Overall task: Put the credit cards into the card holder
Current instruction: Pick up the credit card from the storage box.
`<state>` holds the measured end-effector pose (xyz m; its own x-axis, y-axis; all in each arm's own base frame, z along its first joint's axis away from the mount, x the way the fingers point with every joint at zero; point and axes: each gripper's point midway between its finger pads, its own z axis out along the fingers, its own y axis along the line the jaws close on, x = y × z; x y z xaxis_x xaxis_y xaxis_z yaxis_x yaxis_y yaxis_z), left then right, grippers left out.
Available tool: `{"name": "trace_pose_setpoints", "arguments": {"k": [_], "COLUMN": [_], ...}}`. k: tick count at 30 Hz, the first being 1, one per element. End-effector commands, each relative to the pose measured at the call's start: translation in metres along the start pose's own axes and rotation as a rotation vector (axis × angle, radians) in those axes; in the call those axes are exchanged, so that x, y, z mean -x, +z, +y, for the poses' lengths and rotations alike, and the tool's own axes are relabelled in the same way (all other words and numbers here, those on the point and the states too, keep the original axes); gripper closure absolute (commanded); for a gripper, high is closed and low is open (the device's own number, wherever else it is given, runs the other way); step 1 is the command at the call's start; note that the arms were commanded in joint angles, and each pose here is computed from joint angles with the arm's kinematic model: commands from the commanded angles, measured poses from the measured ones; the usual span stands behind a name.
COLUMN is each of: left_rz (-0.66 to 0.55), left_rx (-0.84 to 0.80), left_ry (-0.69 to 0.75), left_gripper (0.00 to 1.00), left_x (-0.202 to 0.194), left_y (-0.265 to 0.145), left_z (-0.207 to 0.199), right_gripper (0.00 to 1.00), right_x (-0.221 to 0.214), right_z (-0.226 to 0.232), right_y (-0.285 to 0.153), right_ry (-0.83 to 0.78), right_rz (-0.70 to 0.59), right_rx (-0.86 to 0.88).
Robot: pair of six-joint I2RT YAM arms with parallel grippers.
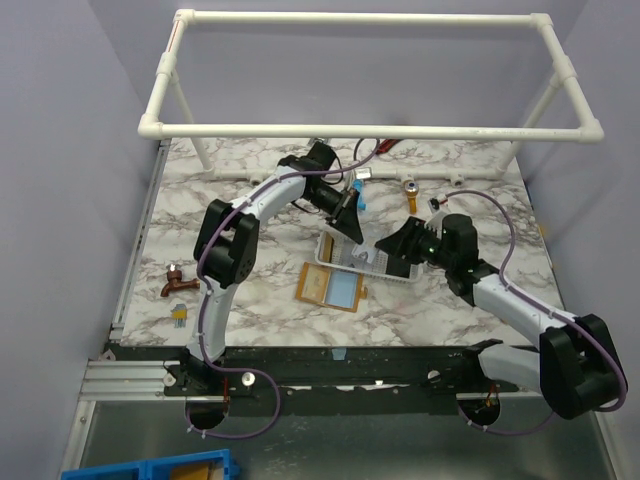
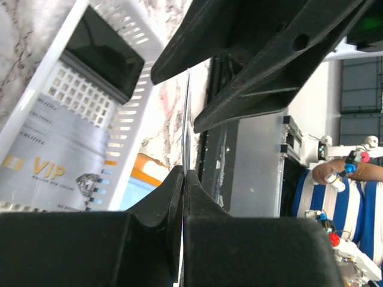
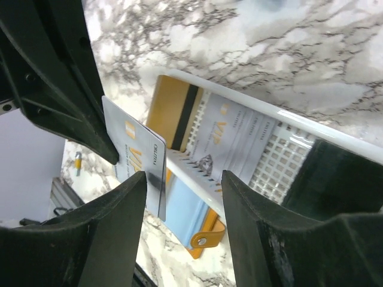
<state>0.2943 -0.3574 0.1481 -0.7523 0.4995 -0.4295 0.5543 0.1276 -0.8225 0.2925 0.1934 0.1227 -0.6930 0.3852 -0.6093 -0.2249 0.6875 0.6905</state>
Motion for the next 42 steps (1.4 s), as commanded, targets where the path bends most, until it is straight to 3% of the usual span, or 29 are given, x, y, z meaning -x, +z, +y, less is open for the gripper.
{"name": "trace_pose_setpoints", "arguments": {"k": [1, 6, 10, 13, 17, 21, 23, 26, 28, 31, 36, 42], "left_rz": [-0.042, -0.044, -0.045, -0.046, -0.050, -0.056, -0.056, -0.055, -0.057, -0.041, -0.022, -0.013], "left_rx": [-0.148, -0.169, -0.176, -0.182, -0.177, -0.160, -0.154, -0.157, -0.185, -0.220, -0.218, -0.105], "left_ry": [0.064, 0.050, 0.042, 0.041, 0.033, 0.017, 0.018, 0.015, 0.008, 0.008, 0.032, 0.106], "left_gripper": [1.00, 1.00, 1.00, 1.00, 1.00, 1.00, 0.92, 0.69, 0.49, 0.02, 0.02, 0.05], "left_x": [0.007, 0.008, 0.008, 0.008, 0.008, 0.008, 0.007, 0.006, 0.004, -0.003, -0.013, -0.017], "left_y": [-0.007, -0.007, -0.006, -0.006, -0.008, -0.011, -0.011, -0.012, -0.012, -0.008, 0.000, 0.006], "left_z": [-0.037, -0.039, -0.038, -0.038, -0.034, -0.026, -0.026, -0.029, -0.034, -0.042, -0.046, -0.031], "right_gripper": [0.43, 0.43, 0.50, 0.63, 0.90, 0.99, 0.99, 0.99, 0.99, 0.99, 0.99, 0.99], "right_x": [-0.004, 0.000, -0.001, 0.000, 0.004, 0.007, 0.007, 0.006, 0.005, 0.005, 0.003, 0.001], "right_z": [0.021, 0.047, 0.056, 0.059, 0.058, 0.059, 0.059, 0.060, 0.060, 0.060, 0.060, 0.064], "right_y": [-0.007, -0.009, -0.005, -0.005, -0.012, -0.018, -0.018, -0.018, -0.017, -0.015, -0.011, -0.010], "right_ry": [-0.018, -0.028, -0.005, 0.025, 0.069, 0.073, 0.071, 0.071, 0.069, 0.070, 0.080, 0.092], "right_rz": [0.017, 0.018, 0.049, 0.063, 0.061, 0.045, 0.044, 0.058, 0.065, 0.069, 0.098, 0.126], "right_rx": [0.122, 0.268, 0.326, 0.370, 0.418, 0.430, 0.430, 0.437, 0.441, 0.441, 0.459, 0.495]}}
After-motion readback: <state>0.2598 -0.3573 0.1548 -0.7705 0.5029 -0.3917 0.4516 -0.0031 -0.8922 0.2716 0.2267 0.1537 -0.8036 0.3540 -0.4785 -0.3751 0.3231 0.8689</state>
